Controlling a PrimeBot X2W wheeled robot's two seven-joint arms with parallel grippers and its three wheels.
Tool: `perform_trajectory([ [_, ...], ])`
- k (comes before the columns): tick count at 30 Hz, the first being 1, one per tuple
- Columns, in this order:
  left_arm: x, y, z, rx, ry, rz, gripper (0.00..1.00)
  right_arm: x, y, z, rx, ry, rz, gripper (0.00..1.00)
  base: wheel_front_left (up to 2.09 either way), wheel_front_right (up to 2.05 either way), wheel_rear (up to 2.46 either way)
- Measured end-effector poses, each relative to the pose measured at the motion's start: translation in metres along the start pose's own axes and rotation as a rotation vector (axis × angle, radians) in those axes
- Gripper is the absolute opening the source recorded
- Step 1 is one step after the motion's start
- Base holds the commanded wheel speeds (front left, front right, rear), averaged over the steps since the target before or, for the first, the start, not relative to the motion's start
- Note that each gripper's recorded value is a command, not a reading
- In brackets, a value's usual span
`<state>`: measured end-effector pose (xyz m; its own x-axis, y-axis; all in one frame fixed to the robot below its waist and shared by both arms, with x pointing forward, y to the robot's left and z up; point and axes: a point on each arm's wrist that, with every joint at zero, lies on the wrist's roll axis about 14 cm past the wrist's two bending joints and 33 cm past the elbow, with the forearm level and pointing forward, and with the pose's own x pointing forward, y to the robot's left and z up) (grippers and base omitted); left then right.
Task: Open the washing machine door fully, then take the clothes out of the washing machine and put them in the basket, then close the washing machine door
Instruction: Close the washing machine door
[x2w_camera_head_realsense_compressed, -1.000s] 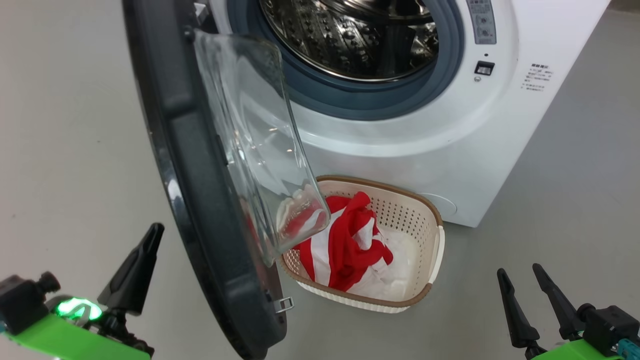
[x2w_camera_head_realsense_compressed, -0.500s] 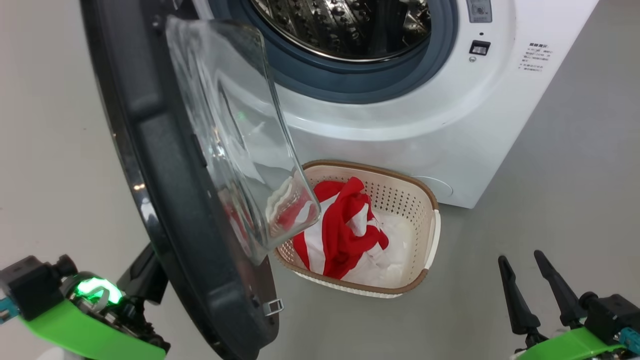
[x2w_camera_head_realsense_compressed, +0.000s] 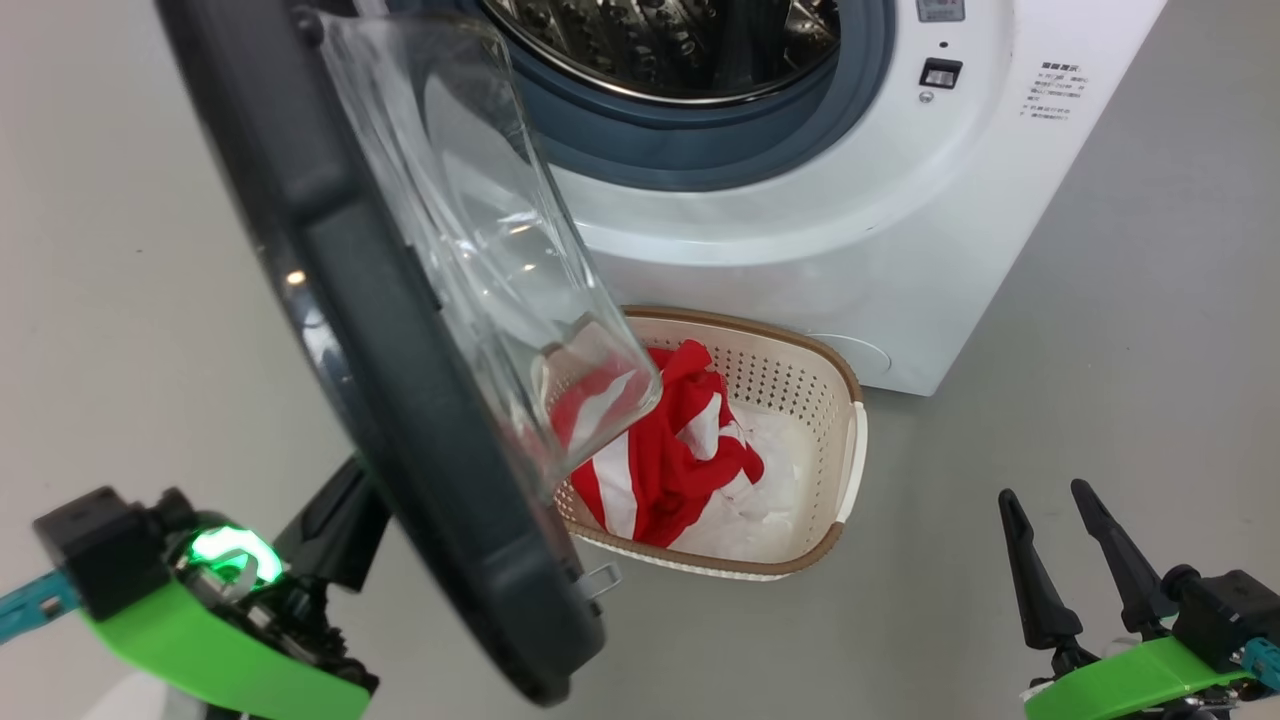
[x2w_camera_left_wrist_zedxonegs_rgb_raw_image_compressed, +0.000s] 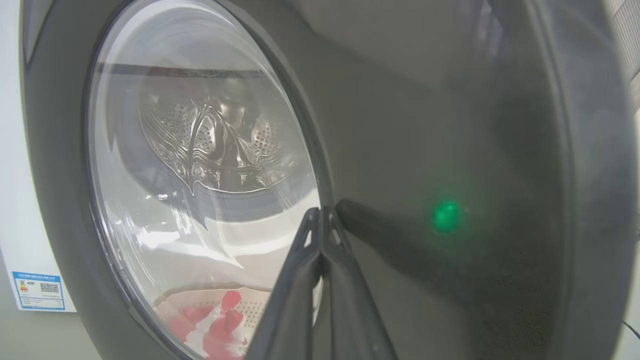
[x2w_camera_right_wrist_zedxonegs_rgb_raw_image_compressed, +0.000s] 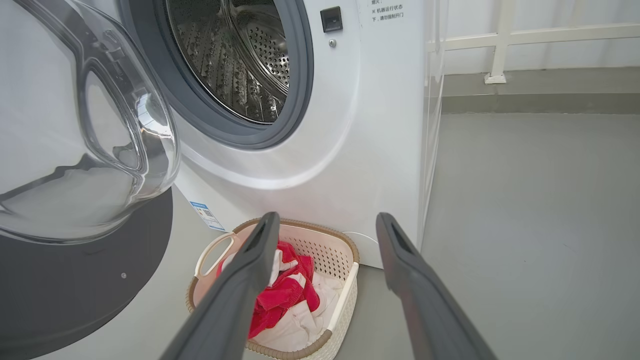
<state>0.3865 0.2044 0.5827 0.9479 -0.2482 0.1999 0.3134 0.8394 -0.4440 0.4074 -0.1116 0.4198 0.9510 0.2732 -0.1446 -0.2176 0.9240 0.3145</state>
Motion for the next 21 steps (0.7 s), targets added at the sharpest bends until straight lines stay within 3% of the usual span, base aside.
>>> perform_trajectory([
  [10, 0.033, -0.033, -0.013, 0.005, 0.016, -0.129, 0.00, 0.001, -0.007, 0.002, 0.007, -0.010, -0.024, 1.00, 0.00, 0.00, 0.00],
  [21, 0.090, -0.044, -0.036, 0.013, 0.039, -0.195, 0.00, -0.003, -0.026, 0.001, 0.030, -0.019, -0.095, 1.00, 0.00, 0.00, 0.00],
])
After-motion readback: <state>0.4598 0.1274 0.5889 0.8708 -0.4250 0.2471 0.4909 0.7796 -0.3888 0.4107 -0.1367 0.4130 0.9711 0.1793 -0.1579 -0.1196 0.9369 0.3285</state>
